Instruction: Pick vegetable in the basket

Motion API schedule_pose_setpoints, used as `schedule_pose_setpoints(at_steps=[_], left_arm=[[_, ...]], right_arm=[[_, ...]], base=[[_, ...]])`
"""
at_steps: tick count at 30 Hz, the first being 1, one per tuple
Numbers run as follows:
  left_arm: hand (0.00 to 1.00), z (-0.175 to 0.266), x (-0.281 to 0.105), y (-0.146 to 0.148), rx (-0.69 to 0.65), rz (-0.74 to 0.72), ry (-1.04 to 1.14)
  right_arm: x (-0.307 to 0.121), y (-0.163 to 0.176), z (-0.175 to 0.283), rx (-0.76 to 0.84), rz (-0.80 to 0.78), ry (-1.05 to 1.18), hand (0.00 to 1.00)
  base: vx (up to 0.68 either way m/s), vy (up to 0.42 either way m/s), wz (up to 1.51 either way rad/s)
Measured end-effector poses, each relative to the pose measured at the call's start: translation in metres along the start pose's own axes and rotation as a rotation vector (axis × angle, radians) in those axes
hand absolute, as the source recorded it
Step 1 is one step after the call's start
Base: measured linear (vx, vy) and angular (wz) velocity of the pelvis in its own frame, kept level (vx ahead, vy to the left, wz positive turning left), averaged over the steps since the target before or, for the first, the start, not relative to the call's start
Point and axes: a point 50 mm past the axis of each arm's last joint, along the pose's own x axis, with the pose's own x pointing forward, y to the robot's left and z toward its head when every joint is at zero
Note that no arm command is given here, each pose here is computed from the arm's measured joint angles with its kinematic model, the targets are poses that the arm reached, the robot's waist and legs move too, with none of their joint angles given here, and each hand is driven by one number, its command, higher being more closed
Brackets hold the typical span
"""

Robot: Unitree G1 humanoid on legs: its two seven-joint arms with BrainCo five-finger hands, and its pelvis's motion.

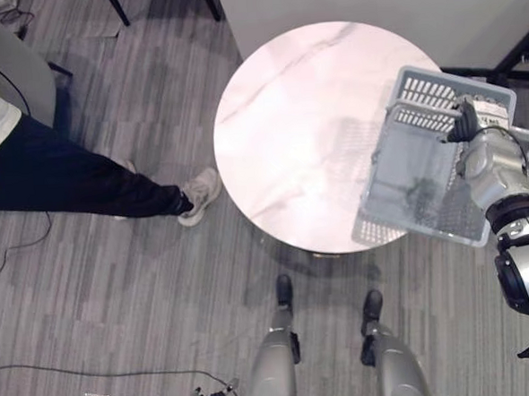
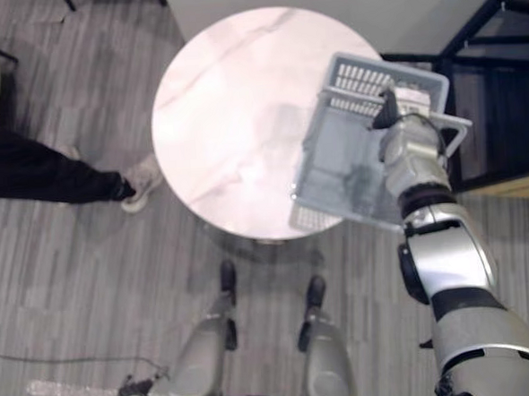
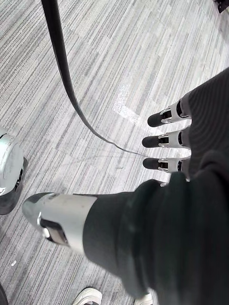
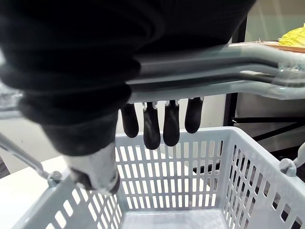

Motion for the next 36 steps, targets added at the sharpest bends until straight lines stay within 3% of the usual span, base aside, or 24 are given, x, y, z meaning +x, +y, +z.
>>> schedule_pose_setpoints(at_steps=[19,29,36], left_arm=[[0.00,0.004,0.000,-0.004,-0.002,-0.023,-0.007],[0.00,0.001,0.001,-0.003,0.006,-0.008,0.046],[0.00,-0.019,0.000,0.011,0.052,0.029,0.116]], right_arm=[[-0.007,0.009,0.001,-0.028,0.004,-0.014,1.00],[-0.053,0.058,0.046,-0.091,0.168,-0.319,1.00],[-0.085,0.068,0.069,-0.053,0.215,-0.524,1.00]], base=[[0.00,0.007,-0.03],[0.02,0.010,-0.12],[-0.05,0.019,-0.16]])
